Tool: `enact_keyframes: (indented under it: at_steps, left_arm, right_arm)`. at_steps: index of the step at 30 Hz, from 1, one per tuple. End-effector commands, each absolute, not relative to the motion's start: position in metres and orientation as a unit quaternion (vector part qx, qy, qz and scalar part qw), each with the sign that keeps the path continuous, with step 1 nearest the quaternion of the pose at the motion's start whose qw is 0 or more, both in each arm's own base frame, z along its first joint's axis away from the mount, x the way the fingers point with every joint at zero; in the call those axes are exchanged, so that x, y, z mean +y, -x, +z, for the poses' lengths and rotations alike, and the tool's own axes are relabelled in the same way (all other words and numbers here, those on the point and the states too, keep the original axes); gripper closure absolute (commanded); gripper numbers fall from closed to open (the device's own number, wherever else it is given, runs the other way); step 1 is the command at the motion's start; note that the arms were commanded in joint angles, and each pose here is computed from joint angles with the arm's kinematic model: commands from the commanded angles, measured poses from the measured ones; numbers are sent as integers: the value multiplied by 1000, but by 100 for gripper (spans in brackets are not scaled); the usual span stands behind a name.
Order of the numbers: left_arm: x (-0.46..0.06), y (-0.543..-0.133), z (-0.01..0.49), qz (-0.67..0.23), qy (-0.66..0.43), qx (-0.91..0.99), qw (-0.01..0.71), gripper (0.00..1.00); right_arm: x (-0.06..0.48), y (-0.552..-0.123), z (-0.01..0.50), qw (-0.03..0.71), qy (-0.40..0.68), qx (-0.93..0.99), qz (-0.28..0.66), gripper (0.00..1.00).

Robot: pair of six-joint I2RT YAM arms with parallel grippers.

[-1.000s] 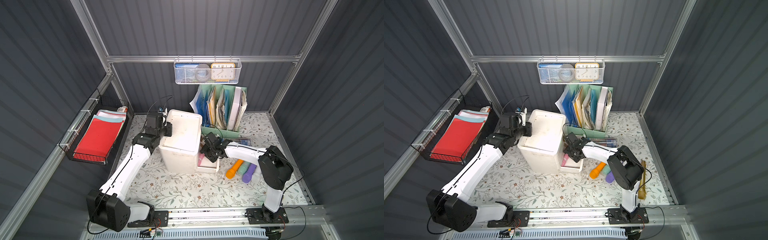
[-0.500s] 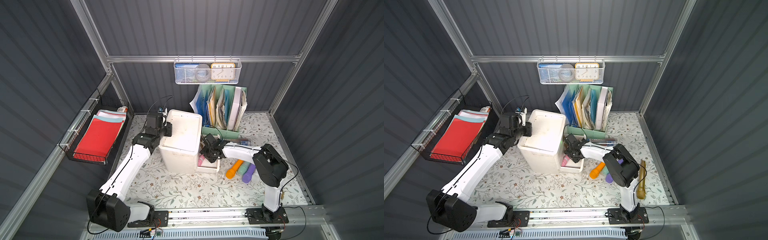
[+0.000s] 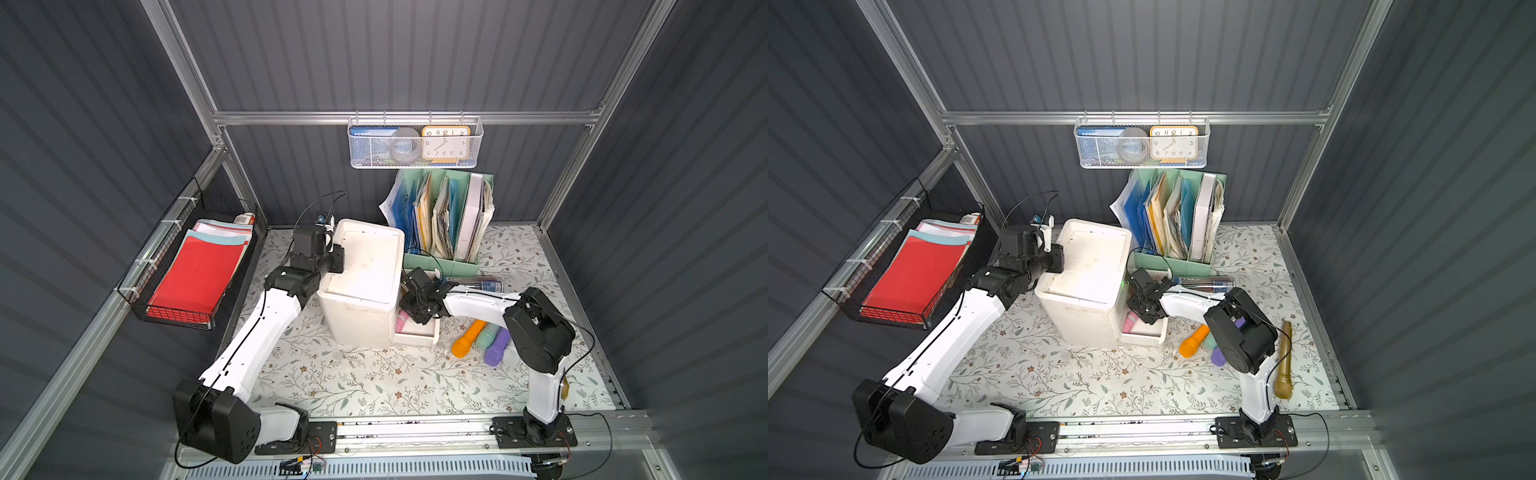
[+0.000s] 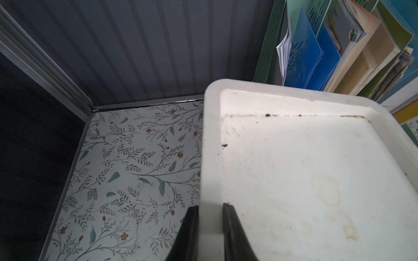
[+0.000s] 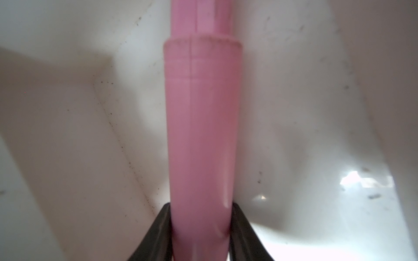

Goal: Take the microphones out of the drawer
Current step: Pick up the microphone from the drawer.

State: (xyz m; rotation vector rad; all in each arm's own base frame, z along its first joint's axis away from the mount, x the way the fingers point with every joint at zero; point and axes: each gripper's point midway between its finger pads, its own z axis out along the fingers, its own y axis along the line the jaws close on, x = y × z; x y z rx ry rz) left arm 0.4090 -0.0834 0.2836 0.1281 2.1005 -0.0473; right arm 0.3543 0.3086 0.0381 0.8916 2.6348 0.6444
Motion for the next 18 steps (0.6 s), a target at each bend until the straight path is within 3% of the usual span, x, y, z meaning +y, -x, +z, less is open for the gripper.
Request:
enact_keyframes:
  at_steps: [1, 18]
  left_arm:
    - [-87, -384, 204, -22, -70, 923, 377, 94]
    - [-87, -384, 204, -22, -70, 923, 378, 93]
  right_arm:
    - [303, -350, 42, 154, -297, 919, 209, 79]
    - [270, -361, 123, 257, -212, 932, 146, 82]
